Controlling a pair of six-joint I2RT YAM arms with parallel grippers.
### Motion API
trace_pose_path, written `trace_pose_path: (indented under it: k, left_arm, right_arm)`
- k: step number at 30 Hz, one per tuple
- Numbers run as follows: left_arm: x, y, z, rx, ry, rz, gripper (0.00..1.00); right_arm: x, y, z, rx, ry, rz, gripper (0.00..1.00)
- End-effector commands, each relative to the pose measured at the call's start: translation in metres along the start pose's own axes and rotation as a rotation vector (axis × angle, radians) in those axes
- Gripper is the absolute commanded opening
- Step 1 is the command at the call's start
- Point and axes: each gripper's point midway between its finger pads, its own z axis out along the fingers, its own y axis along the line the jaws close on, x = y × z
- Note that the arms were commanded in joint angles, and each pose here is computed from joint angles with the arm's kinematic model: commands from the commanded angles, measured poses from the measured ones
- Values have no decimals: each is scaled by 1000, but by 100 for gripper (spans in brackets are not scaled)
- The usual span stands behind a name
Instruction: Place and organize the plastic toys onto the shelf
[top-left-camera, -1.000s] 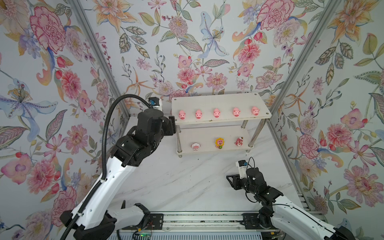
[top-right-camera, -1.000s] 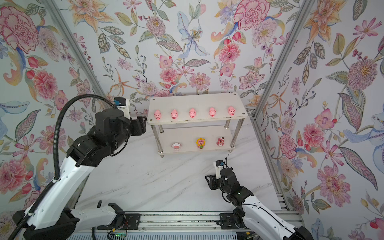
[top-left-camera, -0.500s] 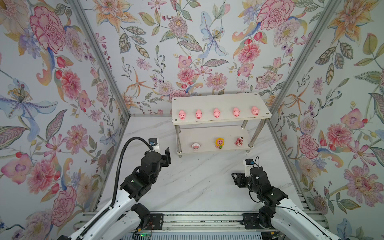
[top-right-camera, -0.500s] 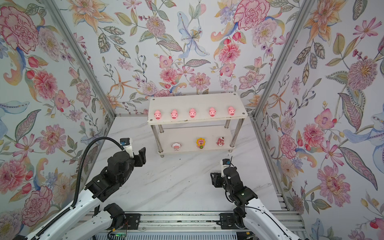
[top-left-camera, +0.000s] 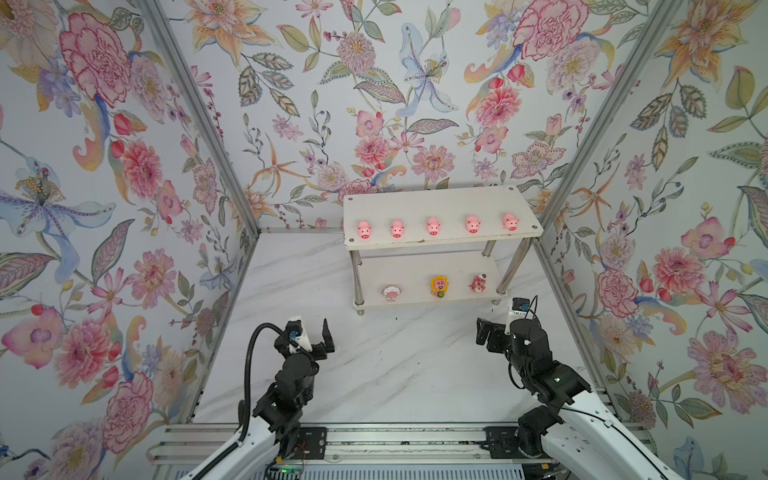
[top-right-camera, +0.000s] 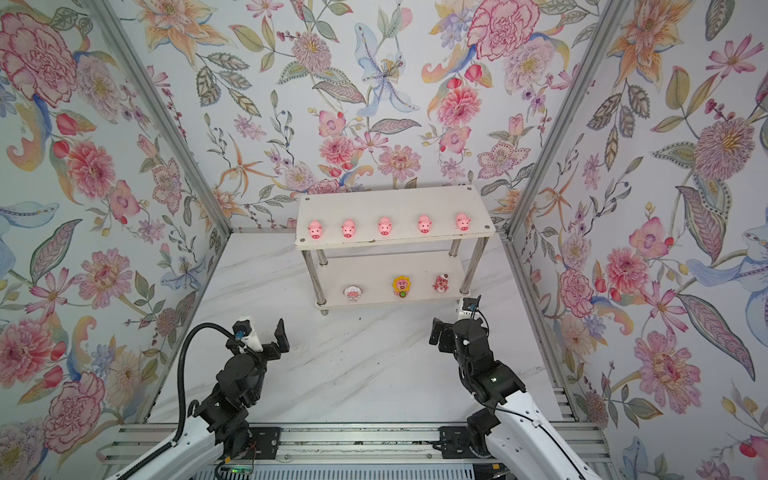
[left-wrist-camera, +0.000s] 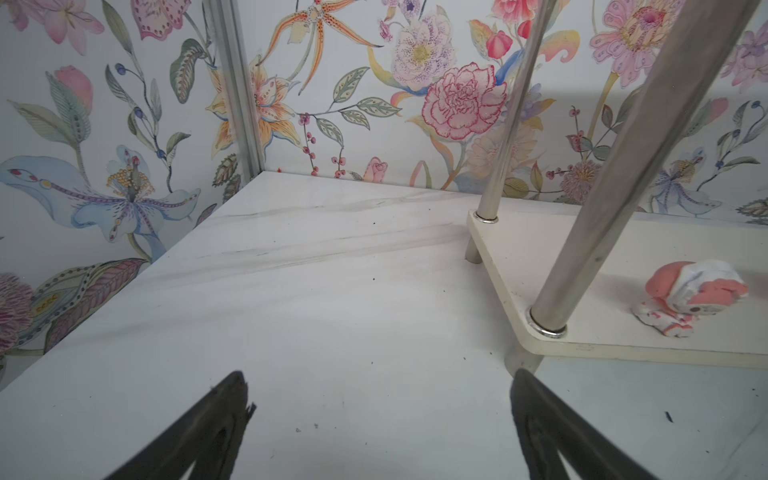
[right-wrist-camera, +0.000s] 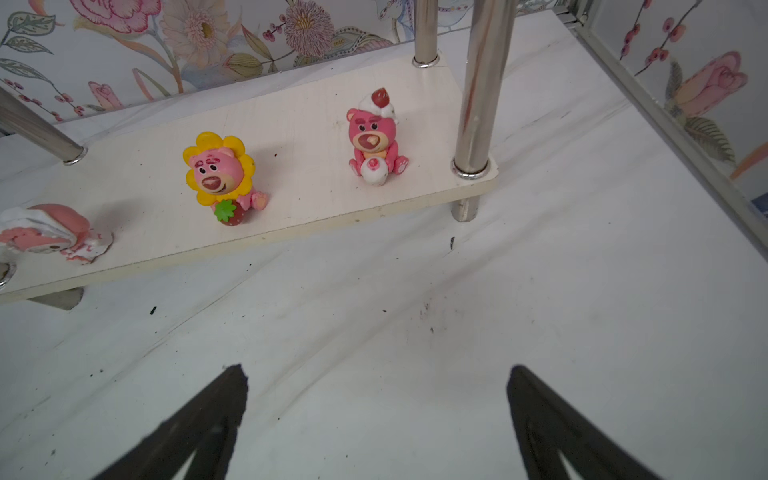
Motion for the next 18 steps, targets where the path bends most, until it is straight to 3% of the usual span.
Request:
trace_pose_path:
  k: [1,5,9,14,18]
  left_arm:
    - [-26,23,-3,-80,-166,-90,99]
    - [-33,19,14,-48,-129,-45,99]
    - [-41,26,25,-111,-106,48,99]
    - [-43,38,25,-137,-146,24,99]
    - [-47,53,27,-219,-136,74,99]
  right_arm:
    - [-22,-21,-6,134,-67,-58,99]
    - [-23,-42,-6,261,-83,-107,99]
    - [-18,-60,-6,354,-95,-105,99]
    - [-8,-70,-1,376,-172,-80,99]
    - [-20,-74,-7,365,-281,-46,99]
